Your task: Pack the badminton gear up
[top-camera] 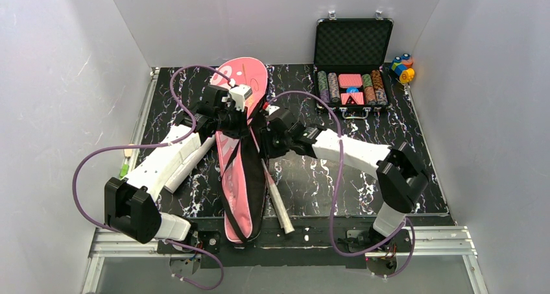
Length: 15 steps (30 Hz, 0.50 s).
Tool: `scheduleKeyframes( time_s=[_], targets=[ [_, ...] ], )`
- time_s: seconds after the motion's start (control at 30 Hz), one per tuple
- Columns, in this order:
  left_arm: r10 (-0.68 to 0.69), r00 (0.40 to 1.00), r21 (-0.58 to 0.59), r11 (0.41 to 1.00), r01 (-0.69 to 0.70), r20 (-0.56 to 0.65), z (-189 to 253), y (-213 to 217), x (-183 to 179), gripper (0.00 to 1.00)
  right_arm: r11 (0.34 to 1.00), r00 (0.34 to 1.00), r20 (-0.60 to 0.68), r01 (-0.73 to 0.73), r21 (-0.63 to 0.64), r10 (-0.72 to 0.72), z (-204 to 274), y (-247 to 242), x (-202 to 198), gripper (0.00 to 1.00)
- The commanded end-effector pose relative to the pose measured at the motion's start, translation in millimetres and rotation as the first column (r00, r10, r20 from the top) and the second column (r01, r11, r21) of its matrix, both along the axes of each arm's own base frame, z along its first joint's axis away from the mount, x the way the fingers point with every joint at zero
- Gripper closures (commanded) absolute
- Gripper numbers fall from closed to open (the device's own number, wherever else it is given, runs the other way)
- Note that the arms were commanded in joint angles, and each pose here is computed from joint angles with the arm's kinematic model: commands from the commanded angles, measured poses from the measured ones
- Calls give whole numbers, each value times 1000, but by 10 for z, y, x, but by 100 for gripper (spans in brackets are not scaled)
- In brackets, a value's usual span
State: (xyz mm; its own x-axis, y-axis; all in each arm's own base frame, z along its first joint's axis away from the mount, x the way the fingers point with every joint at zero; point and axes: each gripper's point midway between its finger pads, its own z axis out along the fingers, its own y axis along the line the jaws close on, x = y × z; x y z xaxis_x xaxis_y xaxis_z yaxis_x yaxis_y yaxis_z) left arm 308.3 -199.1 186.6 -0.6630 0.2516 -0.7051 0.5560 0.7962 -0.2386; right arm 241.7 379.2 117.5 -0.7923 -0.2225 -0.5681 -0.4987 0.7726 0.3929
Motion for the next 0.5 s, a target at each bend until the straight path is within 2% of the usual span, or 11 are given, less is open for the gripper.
scheduleKeyframes(
  time_s=[0.0, 0.07, 0.17, 0.27, 0.37, 0.47],
  targets=[
    [-69, 998, -52, 996, 69, 14, 134, -127, -72, 100, 979, 997, 39, 53, 196, -62, 424, -59, 246, 53],
    [-69, 998, -54, 996, 70, 10, 130, -134, -69, 100, 965, 995, 23, 91, 246, -100, 474, -204, 314, 41],
    [-71, 997, -58, 996, 72, 10, 137, -143, -67, 100, 943, 990, 16, 128, 306, -140, 557, -347, 450, 33],
    [-75, 997, -59, 995, 76, 13, 149, -145, -72, 100, 915, 990, 5, 130, 382, -143, 605, -351, 592, 30],
    [-80, 997, -63, 995, 81, 21, 179, -152, -68, 100, 867, 992, -90, 120, 483, -87, 423, -133, 766, 25],
    [-84, 996, -66, 994, 86, 23, 216, -154, -82, 100, 863, 982, -165, 162, 479, -93, 77, -28, 995, 30]
  ],
)
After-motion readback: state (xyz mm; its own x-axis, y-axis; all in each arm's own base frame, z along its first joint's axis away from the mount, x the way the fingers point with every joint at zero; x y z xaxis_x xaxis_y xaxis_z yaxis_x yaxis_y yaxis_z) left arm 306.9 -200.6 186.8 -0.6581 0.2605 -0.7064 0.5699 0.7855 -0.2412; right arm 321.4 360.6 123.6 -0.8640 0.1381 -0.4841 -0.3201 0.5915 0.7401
